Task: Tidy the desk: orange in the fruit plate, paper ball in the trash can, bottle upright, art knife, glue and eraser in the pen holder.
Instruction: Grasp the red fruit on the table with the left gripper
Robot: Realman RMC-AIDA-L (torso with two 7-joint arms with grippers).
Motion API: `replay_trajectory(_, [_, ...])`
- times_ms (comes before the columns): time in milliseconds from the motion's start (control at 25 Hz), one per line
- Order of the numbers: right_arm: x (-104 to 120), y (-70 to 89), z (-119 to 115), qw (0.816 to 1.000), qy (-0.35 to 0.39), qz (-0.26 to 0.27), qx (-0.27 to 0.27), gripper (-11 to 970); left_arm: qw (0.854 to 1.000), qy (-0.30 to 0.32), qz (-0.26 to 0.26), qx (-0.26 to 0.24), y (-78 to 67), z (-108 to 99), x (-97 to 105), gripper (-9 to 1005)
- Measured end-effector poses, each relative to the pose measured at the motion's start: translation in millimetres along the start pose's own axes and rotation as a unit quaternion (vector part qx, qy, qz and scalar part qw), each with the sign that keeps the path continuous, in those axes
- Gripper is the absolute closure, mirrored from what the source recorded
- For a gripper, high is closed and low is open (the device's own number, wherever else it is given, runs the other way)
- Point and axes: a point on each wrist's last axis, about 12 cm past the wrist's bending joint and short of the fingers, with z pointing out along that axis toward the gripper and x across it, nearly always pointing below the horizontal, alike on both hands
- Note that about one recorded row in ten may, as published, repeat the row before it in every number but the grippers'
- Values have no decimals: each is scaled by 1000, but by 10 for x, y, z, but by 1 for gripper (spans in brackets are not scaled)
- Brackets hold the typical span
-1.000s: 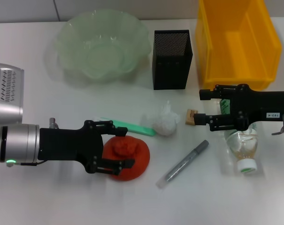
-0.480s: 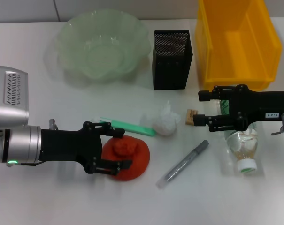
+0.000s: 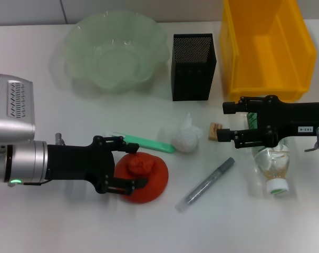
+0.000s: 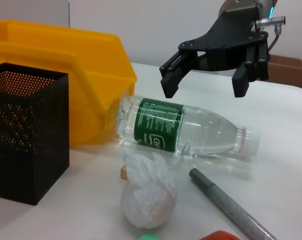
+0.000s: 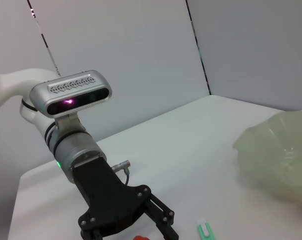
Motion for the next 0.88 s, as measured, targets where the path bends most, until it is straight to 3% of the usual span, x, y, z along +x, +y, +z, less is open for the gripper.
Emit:
replay_trajectory(480, [0,-2,0,1000,0,0,1,142,1000,2,1,1,-1,-4,4,223])
replay_trajectory(680, [1,-2,0,1000,0,0,1,143,1000,1,1,4,-7,-7,2,355])
replay_trajectory(880, [1,-2,0,1000,0,0,1,143,1000,2,2,4,-6,-9,2,364])
